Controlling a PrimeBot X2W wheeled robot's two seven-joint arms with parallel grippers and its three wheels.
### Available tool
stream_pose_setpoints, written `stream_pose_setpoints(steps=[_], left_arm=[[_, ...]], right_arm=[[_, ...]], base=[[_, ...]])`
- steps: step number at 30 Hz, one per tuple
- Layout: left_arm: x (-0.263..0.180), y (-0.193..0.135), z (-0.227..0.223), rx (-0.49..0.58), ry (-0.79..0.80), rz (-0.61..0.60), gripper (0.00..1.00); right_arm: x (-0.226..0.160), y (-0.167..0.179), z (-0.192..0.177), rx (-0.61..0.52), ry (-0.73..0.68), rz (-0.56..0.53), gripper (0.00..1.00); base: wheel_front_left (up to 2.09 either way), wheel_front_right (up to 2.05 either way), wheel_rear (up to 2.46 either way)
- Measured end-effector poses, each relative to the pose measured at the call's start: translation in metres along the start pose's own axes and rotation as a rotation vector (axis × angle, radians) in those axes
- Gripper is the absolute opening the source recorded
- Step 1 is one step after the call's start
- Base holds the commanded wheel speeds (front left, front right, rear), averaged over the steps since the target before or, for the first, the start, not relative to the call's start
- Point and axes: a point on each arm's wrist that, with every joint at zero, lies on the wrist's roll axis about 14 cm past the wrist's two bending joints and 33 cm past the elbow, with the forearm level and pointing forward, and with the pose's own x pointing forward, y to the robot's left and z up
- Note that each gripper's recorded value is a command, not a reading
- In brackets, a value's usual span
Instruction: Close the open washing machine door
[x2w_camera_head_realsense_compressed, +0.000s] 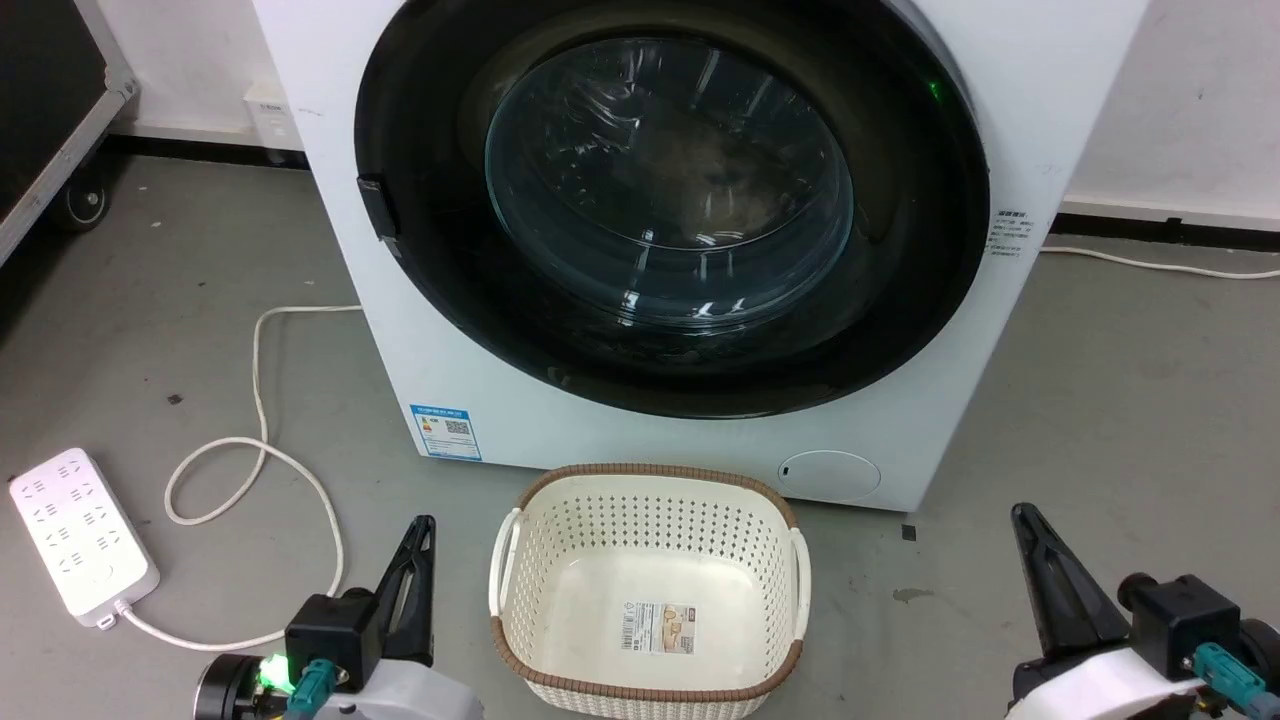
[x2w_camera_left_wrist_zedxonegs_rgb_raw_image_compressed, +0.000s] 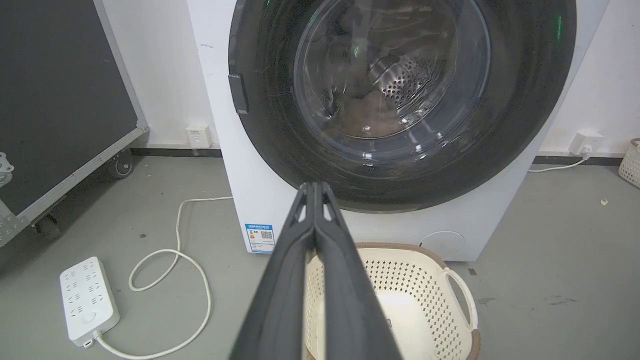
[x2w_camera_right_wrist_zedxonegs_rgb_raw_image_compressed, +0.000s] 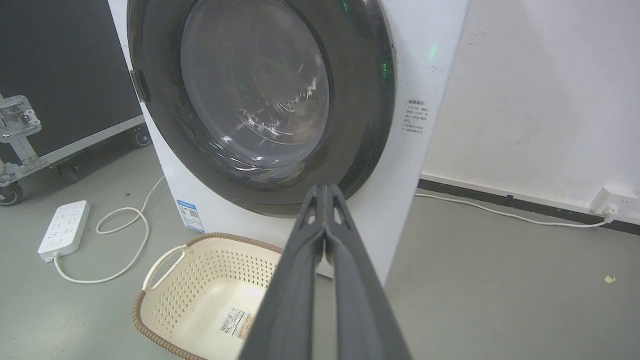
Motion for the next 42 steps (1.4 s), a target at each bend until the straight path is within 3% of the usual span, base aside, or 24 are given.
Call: stream_pose_setpoints(steps=[42], left_arm=[[0.002,0.018,0.000,0.033,0.049,0.059,0.00]], right_arm=[[0.005,0.015,-0.007,-0.014,0.069,0.045,0.00]], base=[[0.00,0.00,0.00]])
